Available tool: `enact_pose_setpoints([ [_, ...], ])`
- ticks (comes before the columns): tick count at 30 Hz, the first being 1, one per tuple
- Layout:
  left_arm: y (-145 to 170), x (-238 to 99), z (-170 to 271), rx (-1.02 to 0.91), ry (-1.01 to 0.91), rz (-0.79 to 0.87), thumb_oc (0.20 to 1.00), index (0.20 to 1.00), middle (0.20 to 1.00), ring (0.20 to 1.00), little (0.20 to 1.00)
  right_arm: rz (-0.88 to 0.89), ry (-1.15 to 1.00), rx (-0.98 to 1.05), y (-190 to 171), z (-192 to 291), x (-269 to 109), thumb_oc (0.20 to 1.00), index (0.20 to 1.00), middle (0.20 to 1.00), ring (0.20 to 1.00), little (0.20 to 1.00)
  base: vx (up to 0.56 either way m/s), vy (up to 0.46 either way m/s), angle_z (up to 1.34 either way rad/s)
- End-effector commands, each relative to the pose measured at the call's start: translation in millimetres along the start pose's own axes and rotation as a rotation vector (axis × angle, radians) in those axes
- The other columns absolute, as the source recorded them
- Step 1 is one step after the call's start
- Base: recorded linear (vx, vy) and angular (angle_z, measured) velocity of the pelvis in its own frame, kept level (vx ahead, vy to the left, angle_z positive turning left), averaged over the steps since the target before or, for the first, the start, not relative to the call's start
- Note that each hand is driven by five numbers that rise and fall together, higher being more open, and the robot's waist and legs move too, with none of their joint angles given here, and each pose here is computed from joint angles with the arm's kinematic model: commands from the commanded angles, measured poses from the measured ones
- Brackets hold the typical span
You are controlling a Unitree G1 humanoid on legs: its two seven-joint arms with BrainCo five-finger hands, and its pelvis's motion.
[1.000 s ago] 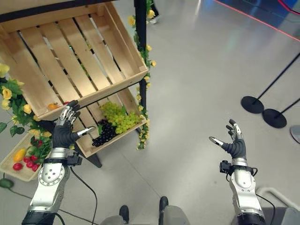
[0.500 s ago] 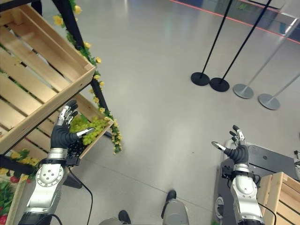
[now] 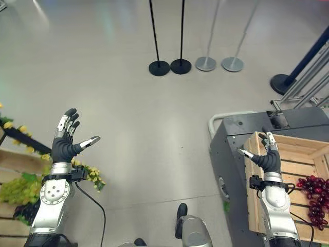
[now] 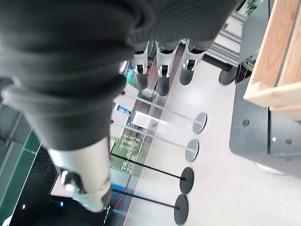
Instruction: Pick up the fruits from the basket on one side to the basket on the other side
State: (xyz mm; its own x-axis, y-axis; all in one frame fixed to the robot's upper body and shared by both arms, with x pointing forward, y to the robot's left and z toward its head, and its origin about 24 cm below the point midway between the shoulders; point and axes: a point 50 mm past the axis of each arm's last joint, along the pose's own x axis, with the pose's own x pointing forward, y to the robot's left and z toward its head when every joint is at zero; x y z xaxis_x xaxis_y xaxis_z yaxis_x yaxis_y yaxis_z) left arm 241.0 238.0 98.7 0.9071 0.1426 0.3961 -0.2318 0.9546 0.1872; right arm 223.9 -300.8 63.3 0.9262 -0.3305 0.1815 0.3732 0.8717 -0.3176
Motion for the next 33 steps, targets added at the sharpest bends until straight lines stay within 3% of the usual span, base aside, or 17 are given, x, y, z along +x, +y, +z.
enact_pose_setpoints([
  [1,1.5,6.7,17.2,0.007,-0.106,-0.004,1.0,1.0,1.0,1.0,1.0,-0.072,-0.165,0.025,-16.1,29.5,11.8,1.0,1.0,1.0,1.0,1.0,0.19,-0.282,-0.1],
  [11,7.8,-0.9,8.2,-0.009,-0.057,0.073,1.0,1.0,1.0,1.0,1.0,-0.034,-0.169,0.075,-8.1,30.5,14.1,1.0,1.0,1.0,1.0,1.0,0.1,-0.104,-0.77],
  [23,13.7,-0.5,7.0,0.011,-0.074,0.127,1.0,1.0,1.0,1.0,1.0,0.083,-0.254,0.089,20.1,50.8,31.6,1.0,1.0,1.0,1.0,1.0,0.16,0.173,-1.22],
  [33,27.3,4.4,10.0,0.105,-0.089,0.157,1.0,1.0,1.0,1.0,1.0,0.122,-0.141,0.114,34.5,29.9,20.4,1.0,1.0,1.0,1.0,1.0,0.1,0.289,-1.17],
])
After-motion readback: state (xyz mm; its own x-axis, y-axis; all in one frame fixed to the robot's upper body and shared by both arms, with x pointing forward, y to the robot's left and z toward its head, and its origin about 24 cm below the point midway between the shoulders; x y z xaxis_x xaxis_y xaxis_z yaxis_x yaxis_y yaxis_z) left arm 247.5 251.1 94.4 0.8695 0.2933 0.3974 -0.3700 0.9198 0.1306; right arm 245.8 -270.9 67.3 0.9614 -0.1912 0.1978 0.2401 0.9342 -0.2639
